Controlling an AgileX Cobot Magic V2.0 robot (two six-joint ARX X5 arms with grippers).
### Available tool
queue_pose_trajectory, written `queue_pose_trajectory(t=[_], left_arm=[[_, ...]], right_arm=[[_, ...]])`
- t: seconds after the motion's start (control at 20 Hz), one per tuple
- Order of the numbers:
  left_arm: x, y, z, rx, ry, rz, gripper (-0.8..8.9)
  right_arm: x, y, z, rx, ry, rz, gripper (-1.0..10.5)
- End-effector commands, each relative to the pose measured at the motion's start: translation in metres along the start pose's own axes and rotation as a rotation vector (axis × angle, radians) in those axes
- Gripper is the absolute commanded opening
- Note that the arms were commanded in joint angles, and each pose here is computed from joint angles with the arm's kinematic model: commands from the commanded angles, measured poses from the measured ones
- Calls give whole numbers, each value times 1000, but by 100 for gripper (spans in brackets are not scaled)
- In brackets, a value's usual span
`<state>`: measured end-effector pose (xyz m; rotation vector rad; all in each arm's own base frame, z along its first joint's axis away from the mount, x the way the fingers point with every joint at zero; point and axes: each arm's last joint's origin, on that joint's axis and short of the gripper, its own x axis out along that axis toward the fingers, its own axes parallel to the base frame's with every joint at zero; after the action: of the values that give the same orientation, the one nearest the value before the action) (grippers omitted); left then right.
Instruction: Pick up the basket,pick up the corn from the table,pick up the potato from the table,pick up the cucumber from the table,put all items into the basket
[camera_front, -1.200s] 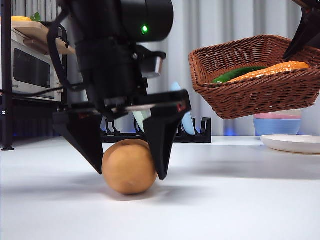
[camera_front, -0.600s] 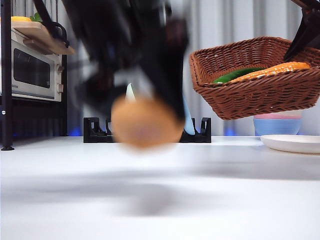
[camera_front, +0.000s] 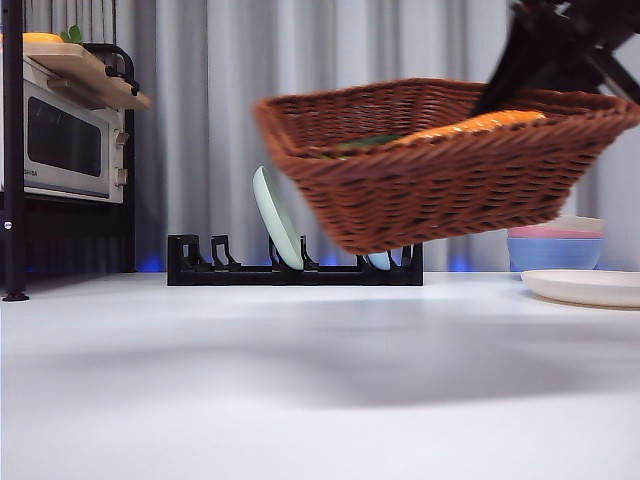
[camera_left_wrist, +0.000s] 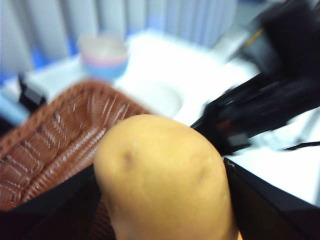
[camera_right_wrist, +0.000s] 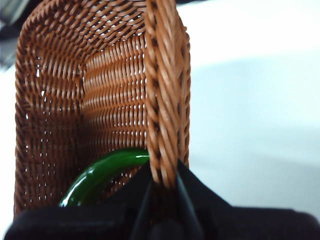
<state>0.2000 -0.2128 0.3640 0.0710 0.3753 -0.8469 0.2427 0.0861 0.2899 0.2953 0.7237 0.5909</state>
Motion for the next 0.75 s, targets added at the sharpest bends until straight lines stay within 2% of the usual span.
queue_pose_trajectory(t=[0.05, 0.15, 0.25, 0.3, 0.35, 0.4, 0.45, 0.6, 0.75], left_arm=[[29, 15, -23, -11, 133, 49, -8], [45, 25, -38, -28, 229, 77, -3], [49, 29, -43, -32, 268, 118, 3], [49, 30, -43, -29, 267, 140, 62], [49, 30, -43, -28, 266, 141, 225], [49, 30, -43, -30, 266, 142, 431], [49, 31, -43, -33, 266, 156, 572], [49, 32, -41, -48, 252, 169, 598], [33, 29, -22, -48, 198, 166, 597]], right_arm=[[4, 13, -1, -17, 6, 46, -12], [6, 18, -3, -28, 16, 61, -12], [6, 20, -4, -31, 21, 66, -12], [6, 20, -4, -31, 22, 66, -12], [6, 19, -4, -30, 23, 65, -12], [6, 19, -4, -29, 25, 65, -12], [6, 19, -5, -28, 27, 64, -12], [7, 19, -5, -26, 31, 62, -12], [14, 16, -6, -1, 49, 55, -12]])
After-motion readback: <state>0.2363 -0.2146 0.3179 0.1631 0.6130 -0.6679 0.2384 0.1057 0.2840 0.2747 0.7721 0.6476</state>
